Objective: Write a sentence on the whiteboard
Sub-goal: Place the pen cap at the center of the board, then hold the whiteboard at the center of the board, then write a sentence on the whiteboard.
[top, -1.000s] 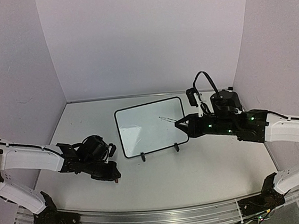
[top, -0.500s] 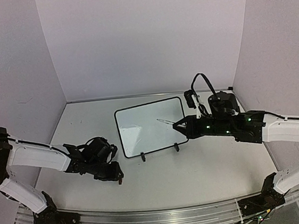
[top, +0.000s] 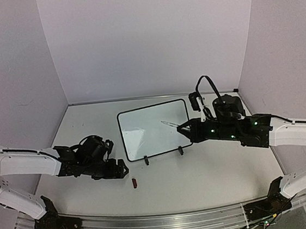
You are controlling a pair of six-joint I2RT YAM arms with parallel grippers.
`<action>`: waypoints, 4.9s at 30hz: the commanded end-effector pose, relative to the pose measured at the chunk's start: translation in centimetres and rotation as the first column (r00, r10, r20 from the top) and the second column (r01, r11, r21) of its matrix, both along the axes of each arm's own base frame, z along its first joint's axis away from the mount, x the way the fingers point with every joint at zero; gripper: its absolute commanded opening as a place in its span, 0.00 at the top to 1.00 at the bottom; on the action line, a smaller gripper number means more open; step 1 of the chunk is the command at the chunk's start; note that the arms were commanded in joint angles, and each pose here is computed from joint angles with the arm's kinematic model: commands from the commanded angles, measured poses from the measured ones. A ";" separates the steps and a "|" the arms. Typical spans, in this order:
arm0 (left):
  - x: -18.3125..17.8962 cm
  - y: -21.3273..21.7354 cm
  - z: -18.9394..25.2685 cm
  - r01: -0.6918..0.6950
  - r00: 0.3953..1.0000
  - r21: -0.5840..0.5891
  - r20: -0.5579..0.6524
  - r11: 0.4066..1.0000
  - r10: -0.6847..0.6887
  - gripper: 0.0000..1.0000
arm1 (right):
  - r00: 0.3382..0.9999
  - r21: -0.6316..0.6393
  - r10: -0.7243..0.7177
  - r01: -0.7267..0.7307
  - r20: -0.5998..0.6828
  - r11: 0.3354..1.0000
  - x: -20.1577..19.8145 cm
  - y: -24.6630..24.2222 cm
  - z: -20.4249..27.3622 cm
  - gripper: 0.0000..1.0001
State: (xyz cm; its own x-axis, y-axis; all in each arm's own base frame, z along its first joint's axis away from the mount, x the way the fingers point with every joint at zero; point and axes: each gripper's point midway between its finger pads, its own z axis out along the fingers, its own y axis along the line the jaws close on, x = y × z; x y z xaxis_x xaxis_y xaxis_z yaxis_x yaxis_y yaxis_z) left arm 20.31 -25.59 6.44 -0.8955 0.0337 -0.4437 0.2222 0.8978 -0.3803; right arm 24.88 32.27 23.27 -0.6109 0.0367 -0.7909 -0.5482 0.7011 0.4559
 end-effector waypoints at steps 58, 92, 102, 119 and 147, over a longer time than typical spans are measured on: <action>17.0 -1.8 11.9 0.379 0.922 -0.320 0.204 0.868 -0.328 0.63 | 0.983 -0.076 -0.052 0.066 0.176 0.995 5.4 15.3 -0.2 1.00; 16.3 -2.1 10.5 0.410 0.907 -0.221 0.201 0.885 -0.370 1.00 | 0.980 -0.133 -0.086 0.111 0.177 0.985 6.6 15.9 -2.1 1.00; 16.2 -2.3 10.4 0.417 0.903 -0.204 0.204 0.886 -0.379 1.00 | 0.977 -0.150 -0.091 0.122 0.194 0.981 7.1 16.2 -2.5 1.00; 15.9 -2.5 10.3 0.425 0.899 -0.190 0.203 0.885 -0.388 1.00 | 0.973 -0.172 -0.095 0.132 0.208 0.976 7.7 16.8 -3.0 1.00; 15.9 -2.4 10.4 0.419 0.901 -0.180 0.204 0.890 -0.384 1.00 | 0.952 -0.197 -0.190 0.239 0.238 0.951 8.0 13.6 -2.3 1.00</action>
